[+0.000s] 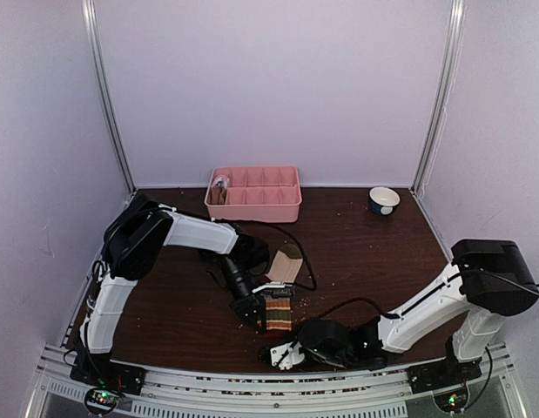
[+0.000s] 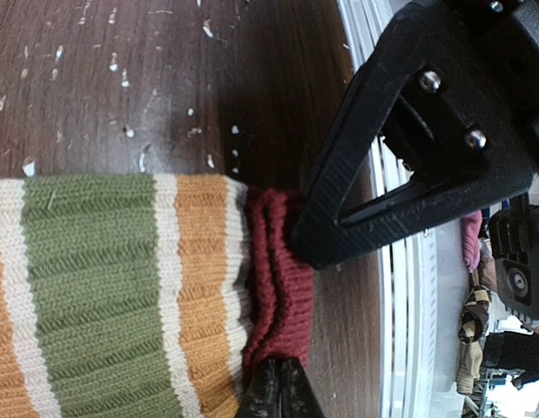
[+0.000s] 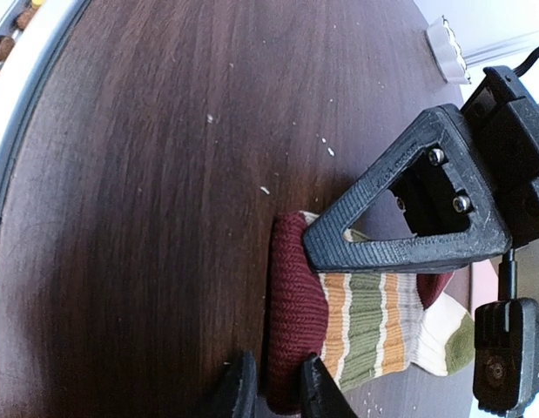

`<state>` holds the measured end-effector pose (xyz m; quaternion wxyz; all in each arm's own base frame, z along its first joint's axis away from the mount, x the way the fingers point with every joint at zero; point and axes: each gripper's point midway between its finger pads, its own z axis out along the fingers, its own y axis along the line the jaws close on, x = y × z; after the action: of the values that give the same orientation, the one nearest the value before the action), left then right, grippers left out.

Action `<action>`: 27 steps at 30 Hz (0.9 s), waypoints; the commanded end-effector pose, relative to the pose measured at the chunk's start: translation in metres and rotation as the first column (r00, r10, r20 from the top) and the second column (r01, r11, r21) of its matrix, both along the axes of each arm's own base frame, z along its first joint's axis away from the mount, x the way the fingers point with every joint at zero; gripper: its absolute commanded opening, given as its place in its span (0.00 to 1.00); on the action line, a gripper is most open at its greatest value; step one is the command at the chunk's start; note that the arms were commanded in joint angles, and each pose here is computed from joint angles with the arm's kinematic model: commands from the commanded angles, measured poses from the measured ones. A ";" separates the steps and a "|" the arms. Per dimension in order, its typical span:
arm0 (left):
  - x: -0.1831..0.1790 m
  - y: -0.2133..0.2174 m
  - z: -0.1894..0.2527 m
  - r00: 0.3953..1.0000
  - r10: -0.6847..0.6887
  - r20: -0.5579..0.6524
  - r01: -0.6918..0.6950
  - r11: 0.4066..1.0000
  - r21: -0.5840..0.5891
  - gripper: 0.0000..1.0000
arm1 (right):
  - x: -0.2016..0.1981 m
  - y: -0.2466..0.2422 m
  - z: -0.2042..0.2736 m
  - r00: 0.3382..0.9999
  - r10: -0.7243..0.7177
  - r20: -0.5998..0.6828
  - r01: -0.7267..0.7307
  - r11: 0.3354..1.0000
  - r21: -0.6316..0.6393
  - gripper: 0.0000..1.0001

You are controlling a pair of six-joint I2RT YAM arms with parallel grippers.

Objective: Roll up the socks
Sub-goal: Roll the sock at the center of the board.

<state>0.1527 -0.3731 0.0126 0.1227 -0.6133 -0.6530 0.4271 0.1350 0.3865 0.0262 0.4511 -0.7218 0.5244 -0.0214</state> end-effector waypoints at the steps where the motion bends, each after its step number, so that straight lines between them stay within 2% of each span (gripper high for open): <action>1: 0.008 0.028 -0.047 0.996 -0.052 0.072 0.041 0.987 0.156 0.03 | 0.010 0.004 0.001 1.000 -0.025 0.018 0.025 1.000 0.009 0.19; 7: 0.008 0.028 -0.046 0.996 -0.056 0.074 0.044 0.987 0.156 0.03 | 0.012 -0.001 -0.008 0.999 -0.034 -0.004 0.034 0.999 -0.011 0.17; 14: 0.010 0.026 -0.045 0.996 -0.056 0.076 0.043 0.987 0.154 0.03 | 0.011 -0.005 -0.015 0.997 -0.039 -0.062 0.038 0.999 -0.027 0.00; 17: 0.013 0.025 -0.042 0.996 -0.050 0.080 0.038 0.988 0.148 0.06 | 0.011 -0.006 -0.018 0.991 -0.056 -0.123 0.053 0.998 -0.031 0.00; 21: 0.020 0.023 -0.036 0.995 -0.040 0.097 0.027 0.991 0.129 0.17 | 0.006 -0.005 -0.023 0.965 -0.061 -0.253 0.053 0.998 -0.037 0.00; 24: 0.033 0.024 -0.026 0.989 -0.010 0.150 -0.007 0.994 0.109 0.34 | -0.004 -0.005 -0.027 0.939 -0.058 -0.340 0.039 0.997 -0.065 0.00; 27: 0.050 0.024 -0.003 0.972 0.053 0.231 -0.063 0.997 0.039 0.39 | -0.015 -0.006 -0.029 0.900 -0.071 -0.429 0.042 0.996 -0.078 0.00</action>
<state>0.1571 -0.3642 0.0242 0.1328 -0.6038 -0.6644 0.4200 0.1483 0.3978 0.0227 0.3971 -0.6966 0.5944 0.0616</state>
